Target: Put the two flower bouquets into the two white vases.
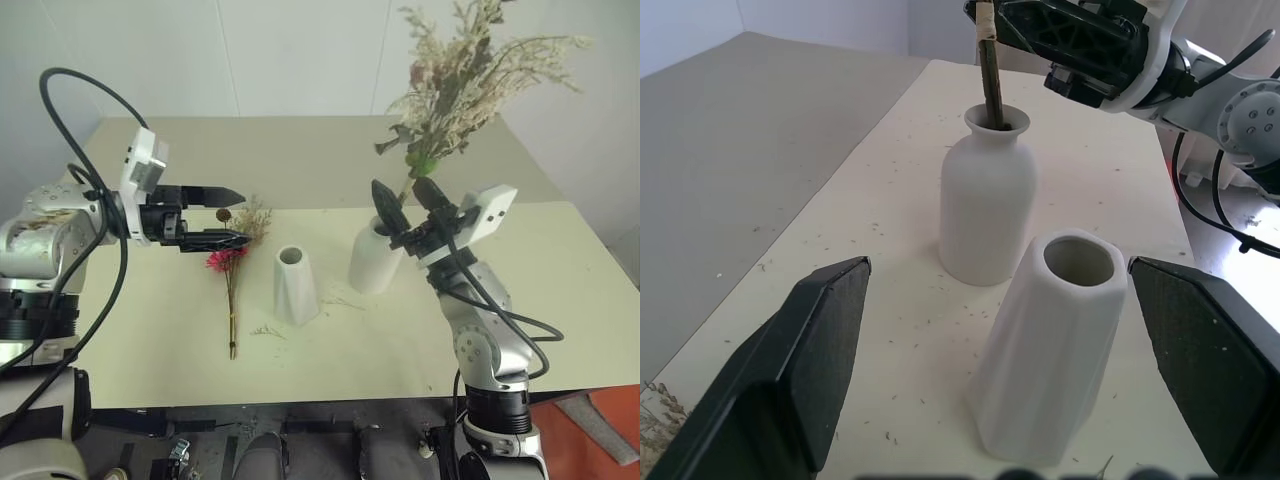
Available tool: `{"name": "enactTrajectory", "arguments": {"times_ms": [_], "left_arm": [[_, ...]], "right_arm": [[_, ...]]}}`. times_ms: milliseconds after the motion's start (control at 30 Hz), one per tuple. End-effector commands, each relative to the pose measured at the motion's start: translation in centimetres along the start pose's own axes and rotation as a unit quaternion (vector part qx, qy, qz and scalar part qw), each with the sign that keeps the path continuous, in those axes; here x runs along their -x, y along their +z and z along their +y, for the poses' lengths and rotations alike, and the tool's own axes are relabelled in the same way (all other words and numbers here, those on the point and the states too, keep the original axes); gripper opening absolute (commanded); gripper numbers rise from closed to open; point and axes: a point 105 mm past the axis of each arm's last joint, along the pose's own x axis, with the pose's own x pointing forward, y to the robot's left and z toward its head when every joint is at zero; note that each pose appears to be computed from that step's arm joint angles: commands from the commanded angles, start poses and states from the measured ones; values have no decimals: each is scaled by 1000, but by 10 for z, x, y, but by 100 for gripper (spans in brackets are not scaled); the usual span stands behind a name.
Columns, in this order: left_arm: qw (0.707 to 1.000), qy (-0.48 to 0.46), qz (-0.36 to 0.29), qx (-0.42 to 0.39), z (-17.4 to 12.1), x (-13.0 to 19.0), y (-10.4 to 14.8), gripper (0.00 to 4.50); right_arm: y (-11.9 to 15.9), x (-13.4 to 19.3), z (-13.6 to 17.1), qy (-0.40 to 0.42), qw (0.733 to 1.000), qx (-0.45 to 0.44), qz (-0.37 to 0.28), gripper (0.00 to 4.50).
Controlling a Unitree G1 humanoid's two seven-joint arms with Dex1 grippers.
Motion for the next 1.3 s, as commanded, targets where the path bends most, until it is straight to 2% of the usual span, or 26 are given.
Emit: {"name": "enactTrajectory", "arguments": {"times_ms": [33, 233, 333, 467, 600, 800, 933, 1033, 1167, 1300], "left_arm": [[1000, 7, -18, -21, -1, 4, 11, 450], [999, 5, -29, -19, 0, 3, 13, 450], [999, 3, -31, -17, 0, 3, 13, 450], [999, 5, -29, -17, 2, 2, 12, 450], [999, 5, -28, -17, 2, 0, 10, 450], [999, 8, -29, -13, -1, 2, 7, 450], [999, 17, -28, -11, -2, 7, 5, 450], [999, 29, -29, -7, -3, 12, 4, 450], [994, 85, -63, 21, 1, 25, 7, 450], [974, 207, -81, 51, 16, 36, 2, 450]], "right_arm": [[17, 11, 9, 30, 999, 6, -21, 444], [21, 27, 23, 71, 997, 5, -11, 444], [18, 29, 24, 76, 996, 34, 9, 444], [13, 21, 19, 77, 989, 117, 39, 444], [12, 14, 20, 102, 981, 153, 56, 444], [5, 9, 4, 84, 976, 176, 93, 444], [2, 20, -11, 67, 970, 192, 131, 444], [13, 35, -11, 76, 971, 186, 132, 444], [27, 56, 0, 113, 965, 188, 140, 444], [36, 75, -1, 126, 959, 188, 172, 444]]}}
